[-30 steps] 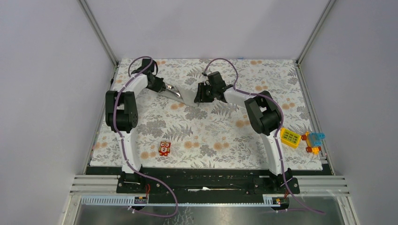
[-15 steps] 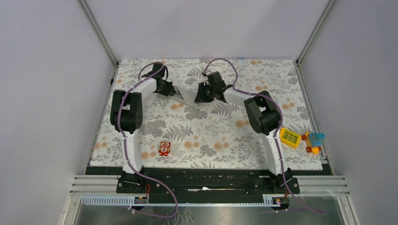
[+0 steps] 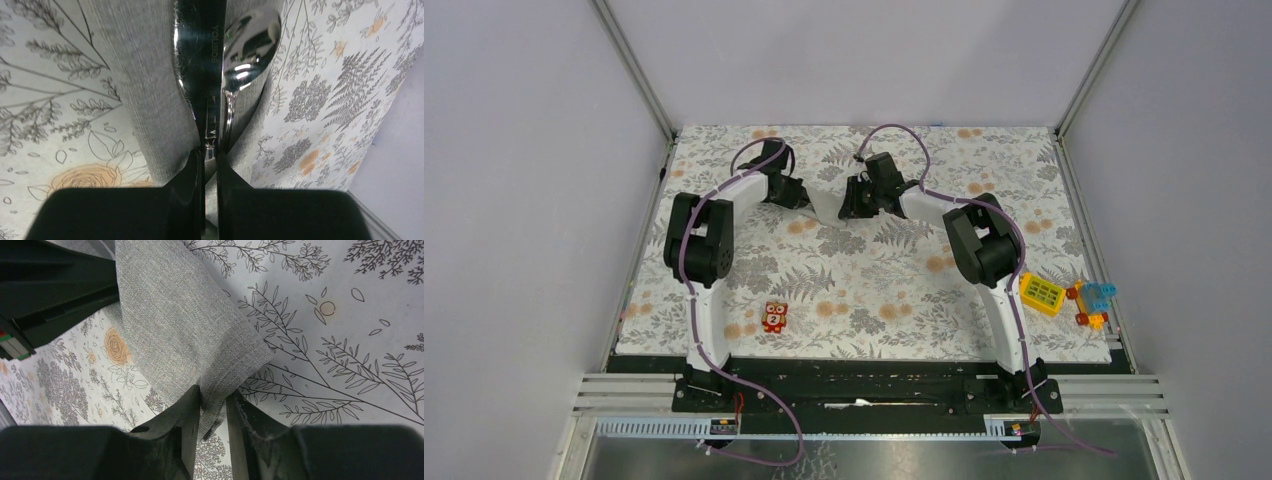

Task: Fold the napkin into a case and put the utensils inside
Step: Insert the knife into the folded napkin.

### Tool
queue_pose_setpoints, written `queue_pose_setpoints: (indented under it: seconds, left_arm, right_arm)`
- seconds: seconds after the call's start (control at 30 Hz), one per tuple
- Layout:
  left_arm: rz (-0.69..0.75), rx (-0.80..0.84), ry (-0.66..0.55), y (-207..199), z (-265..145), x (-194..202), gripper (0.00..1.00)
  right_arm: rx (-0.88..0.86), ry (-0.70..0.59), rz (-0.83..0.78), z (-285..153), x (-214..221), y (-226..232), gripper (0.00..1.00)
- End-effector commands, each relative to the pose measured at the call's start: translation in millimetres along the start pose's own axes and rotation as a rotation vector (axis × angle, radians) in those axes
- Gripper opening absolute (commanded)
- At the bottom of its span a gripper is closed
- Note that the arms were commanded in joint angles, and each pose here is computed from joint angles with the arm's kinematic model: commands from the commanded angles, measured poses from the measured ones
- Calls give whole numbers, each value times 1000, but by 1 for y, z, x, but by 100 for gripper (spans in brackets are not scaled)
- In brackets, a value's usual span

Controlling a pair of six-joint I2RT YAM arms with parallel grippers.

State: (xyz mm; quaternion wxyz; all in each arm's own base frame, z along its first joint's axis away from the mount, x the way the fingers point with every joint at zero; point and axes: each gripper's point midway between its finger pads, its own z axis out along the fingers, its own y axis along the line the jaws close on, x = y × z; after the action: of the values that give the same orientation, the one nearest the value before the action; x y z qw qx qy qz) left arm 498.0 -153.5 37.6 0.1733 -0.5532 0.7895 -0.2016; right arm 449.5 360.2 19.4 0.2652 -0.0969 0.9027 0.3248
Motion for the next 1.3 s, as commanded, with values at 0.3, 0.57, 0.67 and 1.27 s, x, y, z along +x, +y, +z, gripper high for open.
queue_pose_setpoints:
  seconds: [0.3,0.57,0.67,1.27]
  left_arm:
    - [-29,74,-44,-13,-35,16,0]
    - [-21,88,-33,-13,-24,19,0]
    - [-2,90,-32,-14,-21,19,0]
    - [-12,99,24,-10,-20,18,26]
  right_arm:
    - [-19,-1,-16,6,-2,9,32]
    - [-21,1,-17,6,-2,10,32]
    - [-22,1,-18,6,-2,9,31]
    - [-24,0,-21,5,-2,11,32]
